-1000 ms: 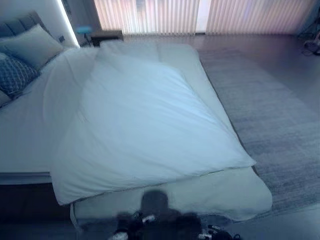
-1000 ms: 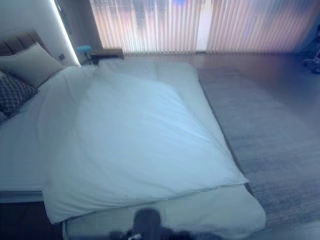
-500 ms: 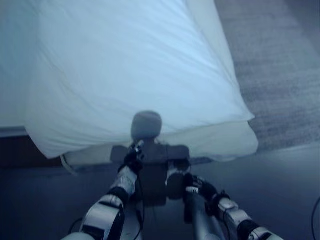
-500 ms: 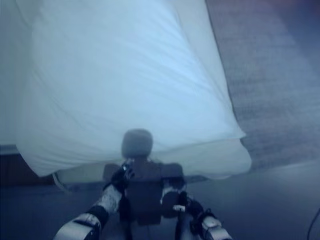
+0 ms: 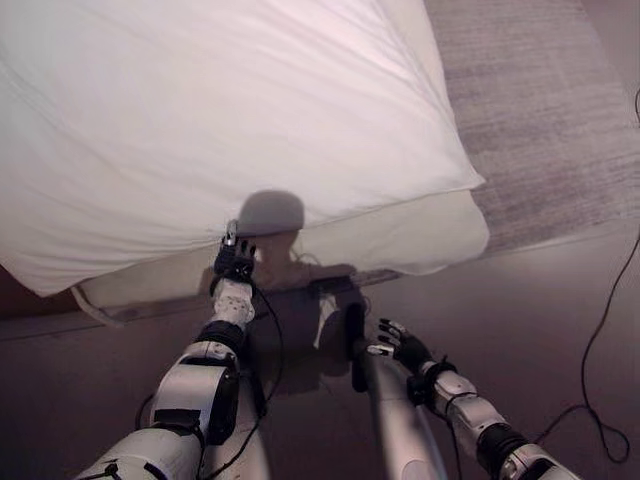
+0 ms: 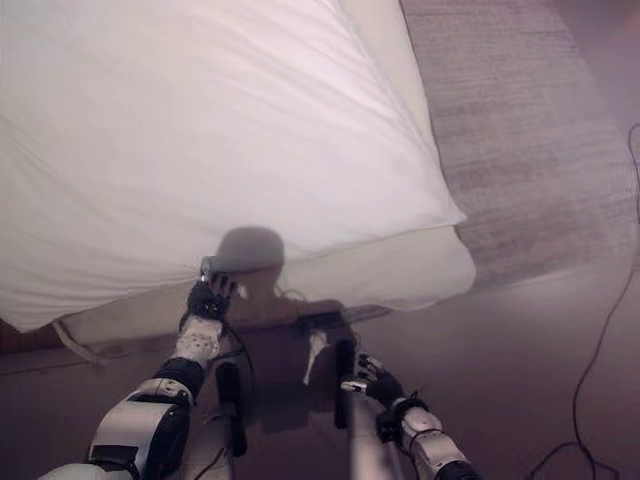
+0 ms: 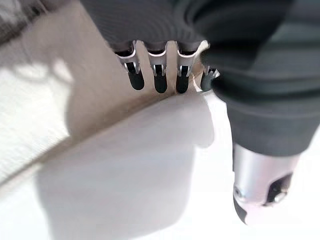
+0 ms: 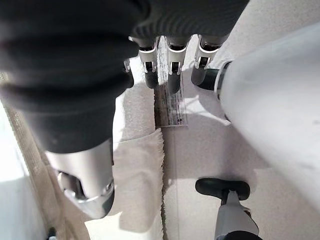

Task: Make the bed

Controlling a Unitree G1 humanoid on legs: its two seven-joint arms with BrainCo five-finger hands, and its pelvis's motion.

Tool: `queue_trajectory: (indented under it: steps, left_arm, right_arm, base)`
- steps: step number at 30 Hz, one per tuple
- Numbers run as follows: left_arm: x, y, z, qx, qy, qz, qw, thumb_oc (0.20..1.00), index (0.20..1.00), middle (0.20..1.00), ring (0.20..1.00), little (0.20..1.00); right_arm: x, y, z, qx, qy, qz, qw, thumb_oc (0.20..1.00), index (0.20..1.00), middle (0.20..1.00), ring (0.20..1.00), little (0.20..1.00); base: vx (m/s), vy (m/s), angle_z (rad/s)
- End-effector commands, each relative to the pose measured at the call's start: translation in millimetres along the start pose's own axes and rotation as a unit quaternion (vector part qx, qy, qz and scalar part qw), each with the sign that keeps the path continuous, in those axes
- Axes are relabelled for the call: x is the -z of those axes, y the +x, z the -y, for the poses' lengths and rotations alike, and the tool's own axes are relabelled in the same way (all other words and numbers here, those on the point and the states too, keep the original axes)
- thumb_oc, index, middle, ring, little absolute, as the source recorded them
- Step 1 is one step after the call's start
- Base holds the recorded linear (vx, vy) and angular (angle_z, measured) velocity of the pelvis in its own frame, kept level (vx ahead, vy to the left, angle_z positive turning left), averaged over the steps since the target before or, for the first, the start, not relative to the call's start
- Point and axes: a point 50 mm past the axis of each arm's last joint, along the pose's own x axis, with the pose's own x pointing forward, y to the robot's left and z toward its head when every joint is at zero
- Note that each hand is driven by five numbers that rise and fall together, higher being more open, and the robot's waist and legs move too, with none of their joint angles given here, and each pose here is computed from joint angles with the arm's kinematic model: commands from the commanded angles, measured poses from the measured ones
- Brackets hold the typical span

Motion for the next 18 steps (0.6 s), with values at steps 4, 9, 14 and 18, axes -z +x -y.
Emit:
queue_trajectory:
  steps: [4, 9, 14, 18]
  left_arm:
    - [-39, 10, 38, 0.032, -0.009, 0.069, 0.997, 1.0, 1.0, 1.0, 1.0, 1.0]
    - [-53, 11, 61, 0.049, -0.018, 0.093, 0.994, 1.0, 1.0, 1.0, 1.0, 1.0]
    - [-58, 10, 75, 0.068, -0.011, 0.102, 0.992, 0.2, 0.2, 0.2, 0.2, 0.2]
    - [-55, 8, 83, 0.085, -0.01, 0.1, 0.991, 0.2, 0.2, 0.2, 0.2, 0.2]
  right_arm:
    - [-1, -5, -9, -0.015, 0.009, 0.026, 0.999, 1.0, 1.0, 1.0, 1.0, 1.0]
    - [-3, -5, -14, -0.024, 0.006, 0.034, 0.999, 1.0, 1.0, 1.0, 1.0, 1.0]
    - [-4, -6, -15, -0.022, 0.005, 0.039, 0.999, 1.0, 1.0, 1.0, 1.0, 1.0]
    - [-7, -6, -16, -0.025, 0.003, 0.045, 0.999, 1.0, 1.0, 1.0, 1.0, 1.0]
  base:
    - [0.01, 0.024, -0.02]
    - [0.01, 0.013, -0.01]
    - [0.01, 0.018, -0.01]
    - [0.0, 0.0, 0.0]
